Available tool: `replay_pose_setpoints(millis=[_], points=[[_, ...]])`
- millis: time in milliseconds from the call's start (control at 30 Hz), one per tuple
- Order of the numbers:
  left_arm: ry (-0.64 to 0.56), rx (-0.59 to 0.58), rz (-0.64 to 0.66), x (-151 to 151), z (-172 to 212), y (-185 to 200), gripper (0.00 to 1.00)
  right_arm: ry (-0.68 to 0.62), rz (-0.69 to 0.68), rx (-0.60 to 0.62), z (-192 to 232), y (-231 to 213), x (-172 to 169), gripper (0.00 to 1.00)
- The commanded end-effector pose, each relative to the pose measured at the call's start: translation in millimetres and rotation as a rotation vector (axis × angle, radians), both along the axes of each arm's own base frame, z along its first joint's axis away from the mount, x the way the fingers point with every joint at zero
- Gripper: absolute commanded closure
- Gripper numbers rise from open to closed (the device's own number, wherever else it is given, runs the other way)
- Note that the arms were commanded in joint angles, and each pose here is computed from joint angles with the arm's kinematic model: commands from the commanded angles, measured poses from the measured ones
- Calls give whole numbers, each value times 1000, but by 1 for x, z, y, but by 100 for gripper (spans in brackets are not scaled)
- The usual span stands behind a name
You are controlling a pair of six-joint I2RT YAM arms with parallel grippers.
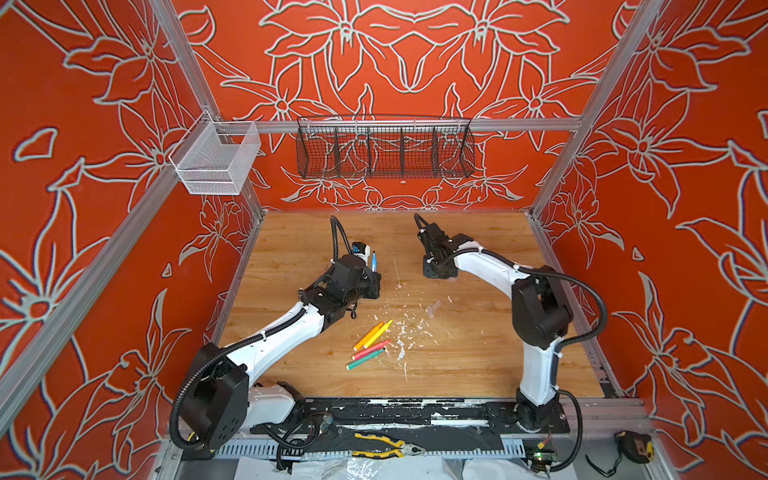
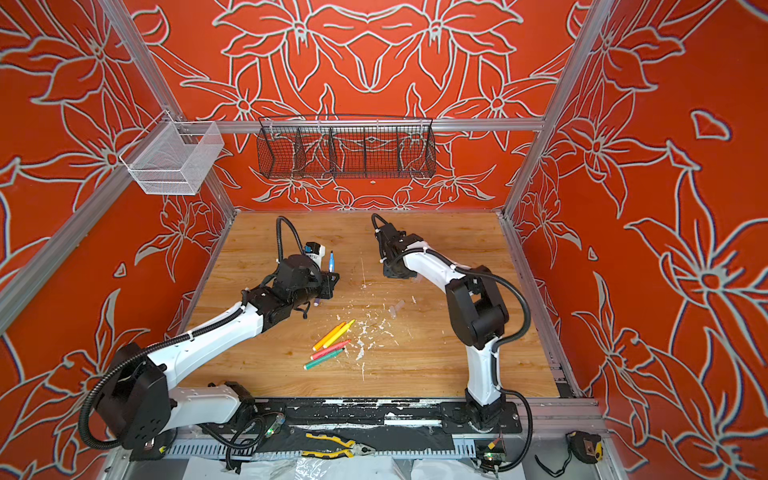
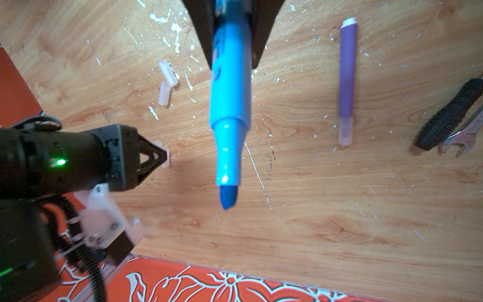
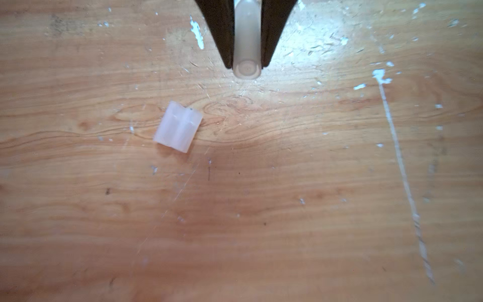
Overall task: Insert the pens into the pen caps
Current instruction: 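Lift the cap and carry it above the blue highlighter tip with the right gripper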
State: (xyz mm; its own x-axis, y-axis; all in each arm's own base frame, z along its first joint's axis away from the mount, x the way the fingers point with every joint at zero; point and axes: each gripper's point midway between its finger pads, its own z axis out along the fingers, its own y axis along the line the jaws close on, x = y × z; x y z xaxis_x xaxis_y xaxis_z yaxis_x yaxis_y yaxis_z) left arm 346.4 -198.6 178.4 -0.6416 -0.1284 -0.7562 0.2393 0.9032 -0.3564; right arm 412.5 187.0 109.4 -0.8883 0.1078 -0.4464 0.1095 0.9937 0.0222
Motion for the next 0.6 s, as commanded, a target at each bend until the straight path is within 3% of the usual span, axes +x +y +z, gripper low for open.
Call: replay_pose_setpoints(millis=[0, 300, 400, 567], points=[[-21, -64, -72, 1, 13, -19, 100, -106, -50, 25, 43, -9, 0, 94], [-54, -75, -227, -8, 21, -46, 100, -363, 1, 204, 133, -1, -1, 96], [-57, -75, -265, -10, 19, -55, 100, -415, -31, 297, 149, -3, -13, 96], [-71, -67, -329, -19, 19, -73, 100, -594, 39, 473, 158, 1, -35, 95]])
